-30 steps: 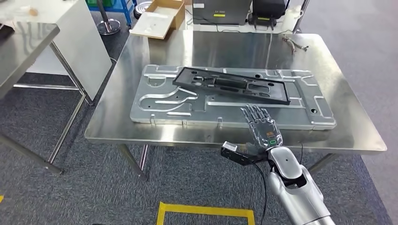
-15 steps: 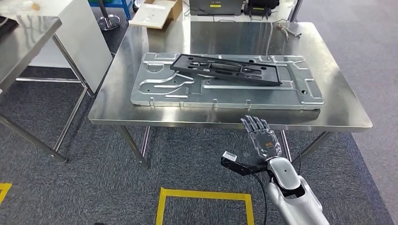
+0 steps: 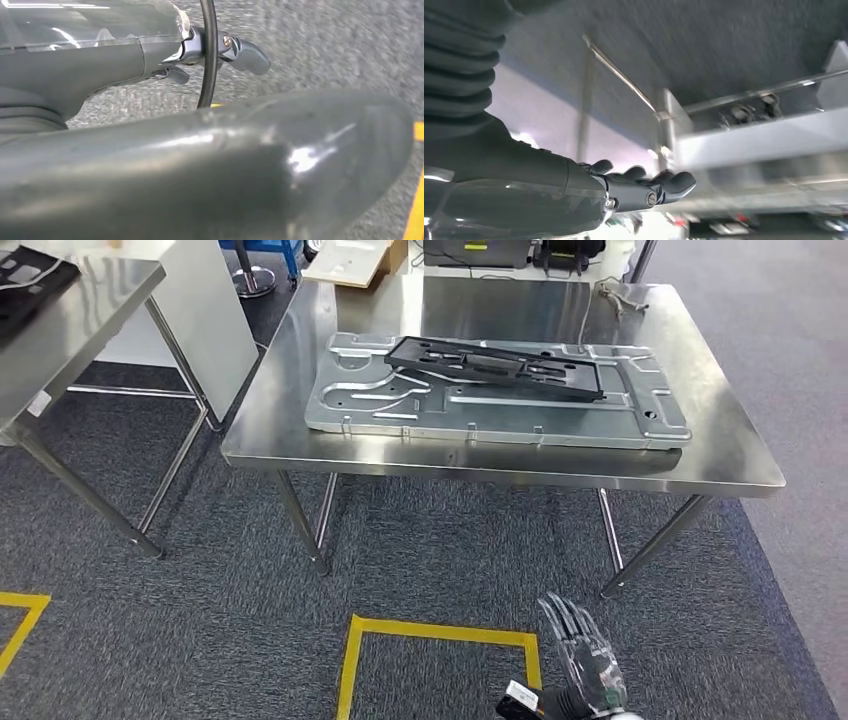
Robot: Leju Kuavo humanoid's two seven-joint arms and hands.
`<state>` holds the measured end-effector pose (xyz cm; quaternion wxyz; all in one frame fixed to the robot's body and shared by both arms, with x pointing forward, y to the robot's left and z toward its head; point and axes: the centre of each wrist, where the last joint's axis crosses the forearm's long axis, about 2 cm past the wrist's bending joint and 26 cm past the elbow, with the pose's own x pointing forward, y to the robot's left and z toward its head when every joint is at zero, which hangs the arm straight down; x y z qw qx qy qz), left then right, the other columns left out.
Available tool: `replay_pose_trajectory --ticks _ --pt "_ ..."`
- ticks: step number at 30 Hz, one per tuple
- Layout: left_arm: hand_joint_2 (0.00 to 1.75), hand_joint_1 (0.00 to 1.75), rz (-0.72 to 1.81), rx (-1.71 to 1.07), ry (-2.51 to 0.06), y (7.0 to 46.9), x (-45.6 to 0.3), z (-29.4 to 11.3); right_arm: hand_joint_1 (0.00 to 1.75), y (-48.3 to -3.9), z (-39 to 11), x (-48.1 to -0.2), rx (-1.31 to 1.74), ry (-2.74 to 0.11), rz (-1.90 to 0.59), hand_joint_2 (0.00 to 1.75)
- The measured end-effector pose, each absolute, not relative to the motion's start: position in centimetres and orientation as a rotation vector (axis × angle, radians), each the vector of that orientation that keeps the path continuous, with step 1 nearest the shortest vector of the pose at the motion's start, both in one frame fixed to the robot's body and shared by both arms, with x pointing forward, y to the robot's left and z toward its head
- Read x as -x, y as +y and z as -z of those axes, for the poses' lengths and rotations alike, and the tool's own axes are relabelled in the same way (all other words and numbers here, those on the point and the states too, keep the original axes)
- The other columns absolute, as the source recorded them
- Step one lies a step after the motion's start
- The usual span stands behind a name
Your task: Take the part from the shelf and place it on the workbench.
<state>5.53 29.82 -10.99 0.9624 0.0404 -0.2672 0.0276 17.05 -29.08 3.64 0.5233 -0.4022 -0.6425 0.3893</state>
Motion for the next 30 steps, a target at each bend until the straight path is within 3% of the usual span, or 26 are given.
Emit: replay_pose_trajectory --ticks 10,19,24,30 --pt "0.00 0.00 -0.116 -0.100 -0.530 29.1 -5.0 11.1 0.00 -37.5 5.4 -8.1 0.983 -1.089 -0.722 0.00" --pt "0.00 0.00 -0.124 -0.098 -0.534 29.1 -5.0 11.1 0.00 -36.5 8.0 -5.2 0.930 -0.828 -0.501 0.00" --pt "0.00 0.00 -0.108 -0.092 -0.527 29.0 -4.6 11.1 0.00 -32.5 10.8 -1.6 0.581 -0.272 -0.086 0.00" --pt "0.00 0.00 -0.097 -0.093 -0.547 29.1 -5.5 11.0 0.00 -30.3 11.2 -1.1 0.419 -0.078 0.055 0.00"
